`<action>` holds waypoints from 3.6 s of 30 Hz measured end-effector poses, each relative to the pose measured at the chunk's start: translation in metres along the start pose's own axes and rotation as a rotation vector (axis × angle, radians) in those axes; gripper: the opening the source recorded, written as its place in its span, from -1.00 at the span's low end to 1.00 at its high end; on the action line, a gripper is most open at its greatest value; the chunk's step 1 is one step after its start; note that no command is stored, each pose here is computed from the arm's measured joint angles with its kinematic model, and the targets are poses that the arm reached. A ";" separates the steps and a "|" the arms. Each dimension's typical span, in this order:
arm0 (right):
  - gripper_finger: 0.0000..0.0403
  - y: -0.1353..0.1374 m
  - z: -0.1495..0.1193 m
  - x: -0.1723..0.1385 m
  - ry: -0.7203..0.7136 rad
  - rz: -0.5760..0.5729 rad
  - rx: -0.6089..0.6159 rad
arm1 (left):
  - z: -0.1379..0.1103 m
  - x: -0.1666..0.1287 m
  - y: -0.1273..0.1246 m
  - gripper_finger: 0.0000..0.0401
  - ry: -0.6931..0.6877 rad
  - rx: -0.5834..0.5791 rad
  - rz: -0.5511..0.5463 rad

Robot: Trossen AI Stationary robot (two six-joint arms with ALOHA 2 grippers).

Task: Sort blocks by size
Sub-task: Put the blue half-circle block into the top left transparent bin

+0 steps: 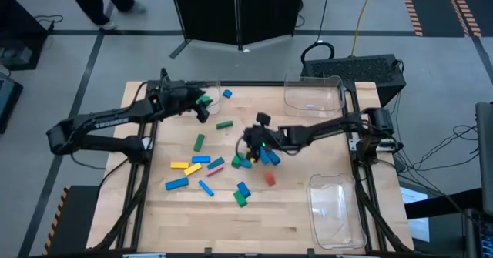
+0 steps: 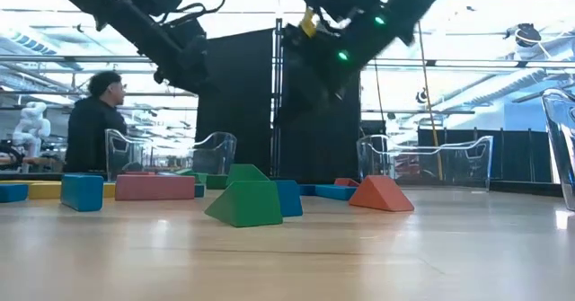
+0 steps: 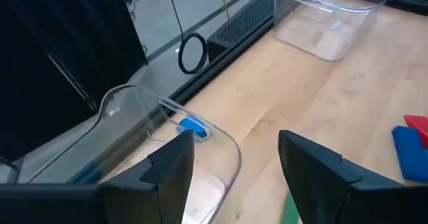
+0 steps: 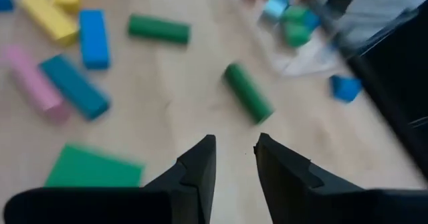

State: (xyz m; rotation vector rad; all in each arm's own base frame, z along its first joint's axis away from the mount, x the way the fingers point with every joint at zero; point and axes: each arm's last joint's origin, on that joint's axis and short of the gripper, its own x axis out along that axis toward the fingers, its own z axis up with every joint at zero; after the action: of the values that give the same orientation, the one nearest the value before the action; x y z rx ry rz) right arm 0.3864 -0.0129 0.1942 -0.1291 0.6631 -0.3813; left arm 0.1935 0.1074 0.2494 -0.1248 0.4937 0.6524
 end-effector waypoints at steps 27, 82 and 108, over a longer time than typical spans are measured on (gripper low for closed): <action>0.17 -0.159 0.034 0.098 0.157 0.028 0.217 | 0.006 -0.050 -0.016 0.09 -0.197 -0.046 0.060; -1.00 -0.276 -0.006 0.191 0.098 0.507 0.320 | 0.016 -0.078 -0.004 0.09 -0.342 -0.037 0.199; -1.00 -0.245 0.013 0.193 0.135 0.380 0.112 | 0.019 -0.046 -0.008 0.09 -0.299 -0.033 0.229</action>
State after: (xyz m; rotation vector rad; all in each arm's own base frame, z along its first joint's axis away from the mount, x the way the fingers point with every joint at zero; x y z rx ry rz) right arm 0.4597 -0.3138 0.1517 0.1300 0.7795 -0.0608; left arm 0.1744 0.0806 0.2879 -0.0006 0.2099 0.8879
